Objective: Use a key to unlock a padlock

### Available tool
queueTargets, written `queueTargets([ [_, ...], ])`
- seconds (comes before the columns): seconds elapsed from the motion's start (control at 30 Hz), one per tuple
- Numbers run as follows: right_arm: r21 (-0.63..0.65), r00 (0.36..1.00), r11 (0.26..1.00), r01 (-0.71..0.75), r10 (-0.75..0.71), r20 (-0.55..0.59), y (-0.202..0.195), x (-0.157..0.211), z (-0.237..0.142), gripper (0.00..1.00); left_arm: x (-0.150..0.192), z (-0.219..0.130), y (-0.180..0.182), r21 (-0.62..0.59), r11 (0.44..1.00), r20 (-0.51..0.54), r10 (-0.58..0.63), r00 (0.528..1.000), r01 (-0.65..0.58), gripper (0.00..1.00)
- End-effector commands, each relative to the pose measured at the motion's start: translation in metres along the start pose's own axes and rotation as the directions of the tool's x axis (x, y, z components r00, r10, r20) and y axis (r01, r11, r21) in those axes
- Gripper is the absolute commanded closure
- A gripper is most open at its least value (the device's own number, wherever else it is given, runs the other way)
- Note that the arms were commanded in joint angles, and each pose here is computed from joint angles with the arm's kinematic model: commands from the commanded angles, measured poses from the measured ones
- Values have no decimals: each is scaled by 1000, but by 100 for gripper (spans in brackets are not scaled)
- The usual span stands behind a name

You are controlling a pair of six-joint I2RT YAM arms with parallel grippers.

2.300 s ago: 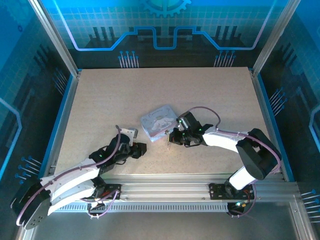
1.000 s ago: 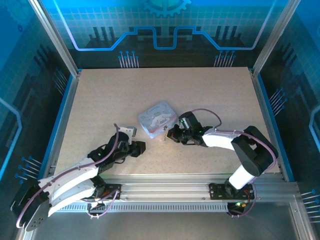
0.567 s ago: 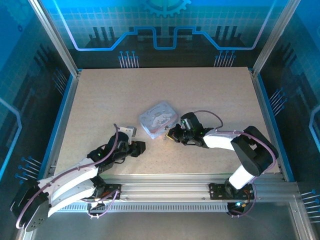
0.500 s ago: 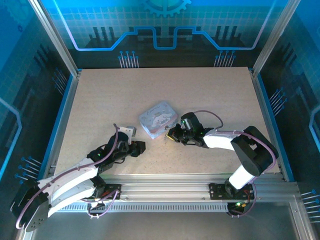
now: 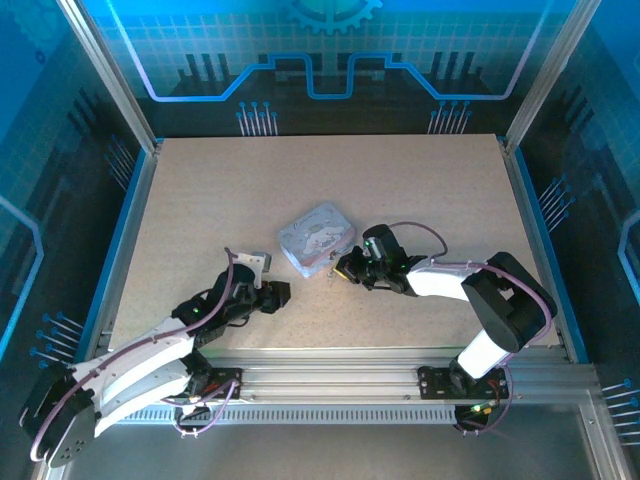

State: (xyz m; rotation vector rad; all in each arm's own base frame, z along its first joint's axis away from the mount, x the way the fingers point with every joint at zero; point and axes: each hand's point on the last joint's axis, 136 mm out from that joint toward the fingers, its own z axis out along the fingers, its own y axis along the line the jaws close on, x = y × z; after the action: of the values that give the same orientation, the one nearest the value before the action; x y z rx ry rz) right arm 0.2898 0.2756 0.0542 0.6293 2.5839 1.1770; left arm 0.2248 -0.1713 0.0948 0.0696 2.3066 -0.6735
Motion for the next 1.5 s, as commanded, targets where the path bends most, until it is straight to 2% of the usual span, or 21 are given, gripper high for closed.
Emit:
queueTargets([
  [0.0, -11, 999, 1000, -17, 17, 43, 1, -9, -6, 100, 3, -2, 2, 0, 1000, -13, -10, 1000, 10, 51],
  [0.6, 24, 996, 999, -35, 33, 84, -6, -14, -14, 100, 3, -5, 3, 0, 1000, -8, -8, 1000, 8, 51],
  [0.97, 69, 992, 996, 47, -55, 115, -1, -18, -34, 100, 1, -8, 1, 2, 1000, -4, -2, 1000, 2, 51],
  [1.17, 142, 973, 979, 149, -171, 156, -1, -20, -68, 100, -9, -12, -9, 23, 1000, -6, 3, 1000, -3, 49],
  [1.47, 222, 917, 932, 285, -333, 218, -13, -21, -153, 100, -17, -18, -22, 44, 999, -42, -28, 999, 30, 49],
])
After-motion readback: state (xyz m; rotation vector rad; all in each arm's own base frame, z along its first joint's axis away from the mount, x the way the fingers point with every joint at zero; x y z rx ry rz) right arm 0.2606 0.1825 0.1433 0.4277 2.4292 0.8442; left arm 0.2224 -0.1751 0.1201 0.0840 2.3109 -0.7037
